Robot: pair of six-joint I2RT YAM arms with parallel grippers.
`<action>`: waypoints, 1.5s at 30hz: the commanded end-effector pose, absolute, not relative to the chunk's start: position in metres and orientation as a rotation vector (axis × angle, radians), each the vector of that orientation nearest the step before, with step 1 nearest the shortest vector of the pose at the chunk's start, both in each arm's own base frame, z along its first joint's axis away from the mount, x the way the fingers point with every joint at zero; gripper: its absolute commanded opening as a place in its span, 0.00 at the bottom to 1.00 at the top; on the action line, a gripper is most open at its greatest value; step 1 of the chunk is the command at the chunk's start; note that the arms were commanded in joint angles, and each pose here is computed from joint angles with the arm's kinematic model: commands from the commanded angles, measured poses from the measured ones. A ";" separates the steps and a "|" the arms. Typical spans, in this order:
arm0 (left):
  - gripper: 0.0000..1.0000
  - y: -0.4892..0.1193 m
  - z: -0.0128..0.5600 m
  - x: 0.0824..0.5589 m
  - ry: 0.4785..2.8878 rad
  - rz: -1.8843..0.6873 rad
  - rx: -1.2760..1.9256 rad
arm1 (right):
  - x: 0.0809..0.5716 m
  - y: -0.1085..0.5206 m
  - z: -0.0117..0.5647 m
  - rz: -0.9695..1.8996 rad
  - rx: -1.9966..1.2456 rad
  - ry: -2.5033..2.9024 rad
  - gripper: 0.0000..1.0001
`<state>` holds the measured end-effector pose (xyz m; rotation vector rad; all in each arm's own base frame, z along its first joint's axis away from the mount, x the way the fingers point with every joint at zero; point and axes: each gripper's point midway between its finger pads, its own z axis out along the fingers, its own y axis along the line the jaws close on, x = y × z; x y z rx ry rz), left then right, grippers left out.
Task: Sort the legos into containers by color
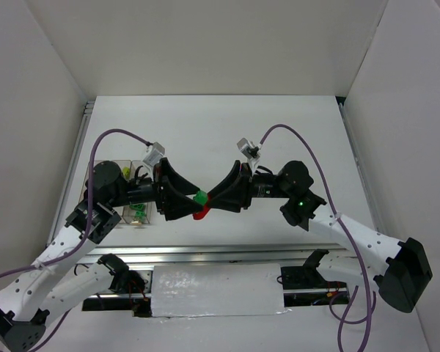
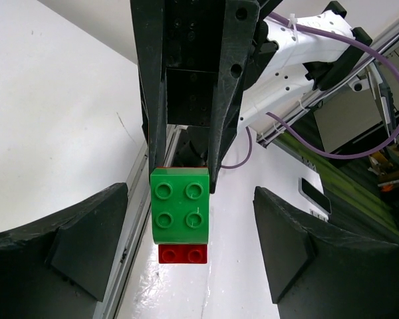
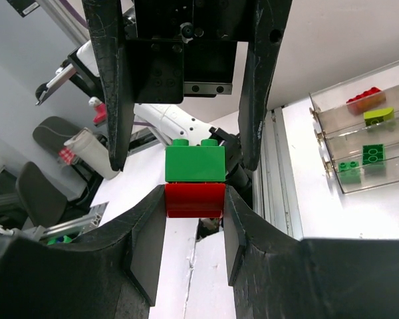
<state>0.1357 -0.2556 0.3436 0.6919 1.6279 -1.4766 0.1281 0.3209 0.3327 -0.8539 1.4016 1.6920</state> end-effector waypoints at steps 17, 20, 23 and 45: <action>0.00 -0.258 0.338 0.149 1.655 -1.414 0.691 | 0.125 0.324 0.350 1.662 -0.933 1.301 0.00; 0.00 -0.249 0.343 0.159 1.672 -1.303 0.641 | 0.128 0.320 0.328 1.621 -0.964 1.342 0.00; 0.00 -0.230 0.345 0.176 1.725 -1.126 0.554 | 0.128 0.305 0.315 1.632 -0.989 1.334 0.00; 0.03 -0.013 0.144 0.329 2.461 0.117 -0.663 | 0.175 0.281 0.300 1.270 -0.661 1.581 0.00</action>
